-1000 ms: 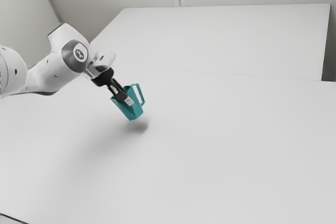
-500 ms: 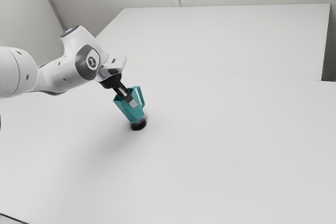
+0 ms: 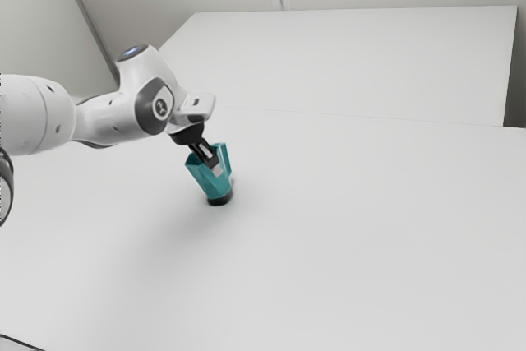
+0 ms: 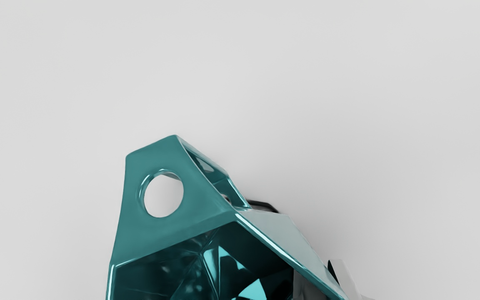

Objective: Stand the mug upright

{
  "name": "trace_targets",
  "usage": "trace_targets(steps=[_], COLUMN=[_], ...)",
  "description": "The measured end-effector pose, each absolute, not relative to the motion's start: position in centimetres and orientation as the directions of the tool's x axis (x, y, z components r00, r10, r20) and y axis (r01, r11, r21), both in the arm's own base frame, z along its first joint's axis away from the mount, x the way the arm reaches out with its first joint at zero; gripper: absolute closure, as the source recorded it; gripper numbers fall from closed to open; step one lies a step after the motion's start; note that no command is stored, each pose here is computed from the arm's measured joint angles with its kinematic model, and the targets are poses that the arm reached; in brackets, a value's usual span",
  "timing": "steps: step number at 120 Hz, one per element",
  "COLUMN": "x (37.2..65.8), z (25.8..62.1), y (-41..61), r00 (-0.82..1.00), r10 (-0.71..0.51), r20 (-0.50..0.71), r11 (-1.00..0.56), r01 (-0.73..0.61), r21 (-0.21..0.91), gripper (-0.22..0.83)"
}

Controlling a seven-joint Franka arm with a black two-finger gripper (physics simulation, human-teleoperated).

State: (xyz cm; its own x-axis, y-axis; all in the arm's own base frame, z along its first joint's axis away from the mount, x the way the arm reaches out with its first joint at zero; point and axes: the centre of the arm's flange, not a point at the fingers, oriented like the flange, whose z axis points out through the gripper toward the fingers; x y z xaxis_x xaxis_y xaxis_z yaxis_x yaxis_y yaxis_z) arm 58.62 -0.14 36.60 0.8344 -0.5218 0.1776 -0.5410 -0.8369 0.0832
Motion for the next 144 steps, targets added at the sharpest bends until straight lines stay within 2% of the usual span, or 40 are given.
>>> trace_targets(steps=[40, 80, 115, 133, 144], x=[59.0, 59.1, 59.7, 60.1, 60.5], z=[35.0, 36.0, 41.0, 44.8, 47.6], y=[-0.5, -0.5, -0.8, -0.6, -0.4], r00=[0.867, 0.879, 0.849, 0.826, 0.819], r10=[-0.475, -0.446, -0.483, -0.512, -0.524], r20=[0.152, 0.167, 0.216, 0.235, 0.235], r11=[-0.867, -0.880, -0.867, -0.855, -0.850], r01=[-0.491, -0.465, -0.499, -0.517, -0.520], r21=[0.091, 0.097, 0.021, -0.047, -0.084], gripper=[0.78, 0.56, 0.48, 0.45, 0.37])
